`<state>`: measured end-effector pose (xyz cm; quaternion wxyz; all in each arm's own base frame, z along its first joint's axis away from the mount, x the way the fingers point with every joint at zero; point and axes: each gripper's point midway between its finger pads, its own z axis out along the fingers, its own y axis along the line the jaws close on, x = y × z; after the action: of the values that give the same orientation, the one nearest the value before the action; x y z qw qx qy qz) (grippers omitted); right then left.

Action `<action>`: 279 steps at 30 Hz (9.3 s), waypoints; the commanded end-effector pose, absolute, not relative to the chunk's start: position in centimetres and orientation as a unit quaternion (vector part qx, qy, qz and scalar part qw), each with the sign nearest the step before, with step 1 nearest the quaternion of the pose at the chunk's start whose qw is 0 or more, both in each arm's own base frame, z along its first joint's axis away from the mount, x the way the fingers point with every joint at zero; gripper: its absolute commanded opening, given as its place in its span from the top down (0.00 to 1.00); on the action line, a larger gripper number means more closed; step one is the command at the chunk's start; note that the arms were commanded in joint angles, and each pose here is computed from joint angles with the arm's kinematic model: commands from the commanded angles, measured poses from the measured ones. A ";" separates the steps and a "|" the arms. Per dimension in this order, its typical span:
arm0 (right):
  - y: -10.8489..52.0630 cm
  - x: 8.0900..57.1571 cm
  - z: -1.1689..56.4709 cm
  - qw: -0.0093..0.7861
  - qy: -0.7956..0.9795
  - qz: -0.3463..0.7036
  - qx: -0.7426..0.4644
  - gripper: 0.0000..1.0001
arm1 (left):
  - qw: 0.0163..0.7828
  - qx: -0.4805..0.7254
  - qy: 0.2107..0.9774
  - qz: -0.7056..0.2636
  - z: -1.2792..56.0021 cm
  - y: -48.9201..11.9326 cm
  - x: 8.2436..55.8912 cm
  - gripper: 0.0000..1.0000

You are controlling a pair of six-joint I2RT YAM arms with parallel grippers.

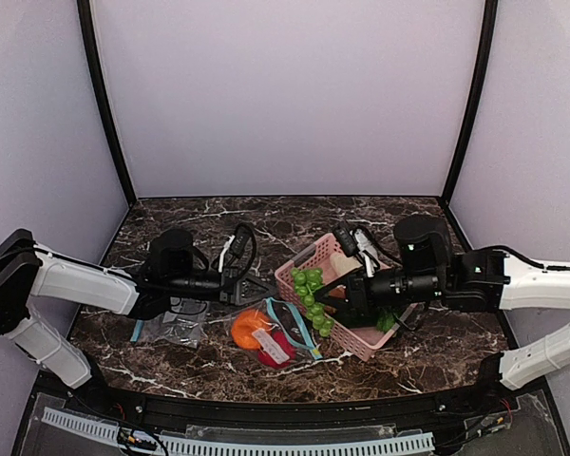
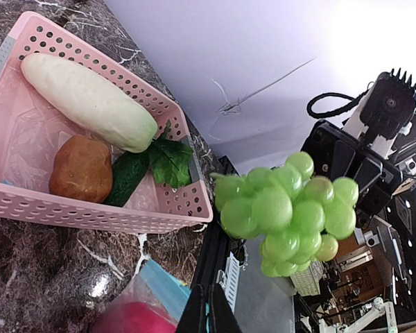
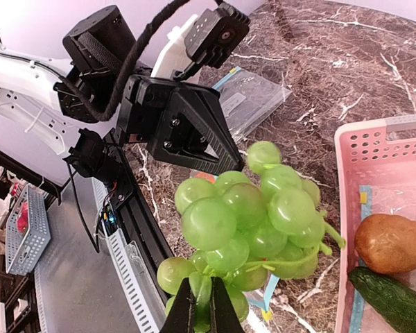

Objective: Place the food in the zip-top bag and seal the zipper
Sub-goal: Pass from the left arm to the right, then pick up the fake fruit from the bin, then place the fake fruit in the zipper food storage bag, then adjust the fake fruit in the zipper food storage bag.

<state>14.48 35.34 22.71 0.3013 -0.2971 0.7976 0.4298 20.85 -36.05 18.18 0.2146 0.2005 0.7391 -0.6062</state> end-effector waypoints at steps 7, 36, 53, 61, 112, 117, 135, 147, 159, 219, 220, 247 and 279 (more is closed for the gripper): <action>30.9 19.3 19.4 0.337 0.864 0.302 -0.219 1.00 | 0.212 0.252 0.685 -0.650 21.1 -36.5 19.2 0.99; 33.4 15.8 17.7 0.261 0.817 0.399 -0.323 0.31 | 0.205 0.286 0.686 -0.636 22.0 -36.3 17.7 0.99; 40.2 15.5 14.4 0.226 0.798 0.418 -0.369 0.67 | 0.204 0.287 0.692 -0.630 21.9 -36.3 17.6 0.99; 39.3 14.9 16.2 0.233 0.807 0.417 -0.347 1.00 | 0.227 0.276 0.731 -0.581 20.8 -35.8 18.9 0.97; 38.0 18.7 14.2 0.223 0.905 0.320 -0.170 1.00 | 0.153 0.075 0.862 -0.478 12.4 -36.1 17.4 0.98; 37.5 18.7 14.9 0.225 0.907 0.313 -0.169 0.88 | 0.155 0.070 0.864 -0.474 12.3 -36.0 17.6 0.99; 26.5 21.3 12.6 0.228 0.948 0.223 -0.017 0.11 | 0.162 0.066 0.859 -0.481 12.1 -36.1 17.8 0.99; 27.8 23.4 8.8 0.213 0.957 0.195 0.008 0.09 | 0.162 0.067 0.860 -0.480 11.6 -36.3 17.9 0.99; 26.2 24.5 7.5 0.233 0.963 0.134 0.028 0.39 | 0.158 0.066 0.860 -0.480 11.2 -36.3 17.8 0.99; 25.1 20.8 8.9 0.240 0.949 0.197 -0.054 0.52 | 0.164 0.109 0.857 -0.476 10.5 -36.5 17.4 0.99; 25.1 21.0 8.8 0.241 0.949 0.195 -0.054 0.47 | 0.163 0.110 0.857 -0.476 10.5 -36.5 17.4 0.99; 27.8 25.5 8.5 0.286 0.943 0.166 -0.040 0.84 | 0.165 0.103 0.859 -0.474 10.7 -36.4 17.5 0.99; 42.3 16.6 24.8 0.368 0.784 0.417 -0.276 1.00 | 0.172 0.110 0.853 -0.480 11.8 -37.0 17.9 0.99</action>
<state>17.47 39.53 23.63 0.3600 -0.2511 0.8048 0.3995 17.80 -36.63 10.87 0.1647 0.0998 0.8584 -0.4755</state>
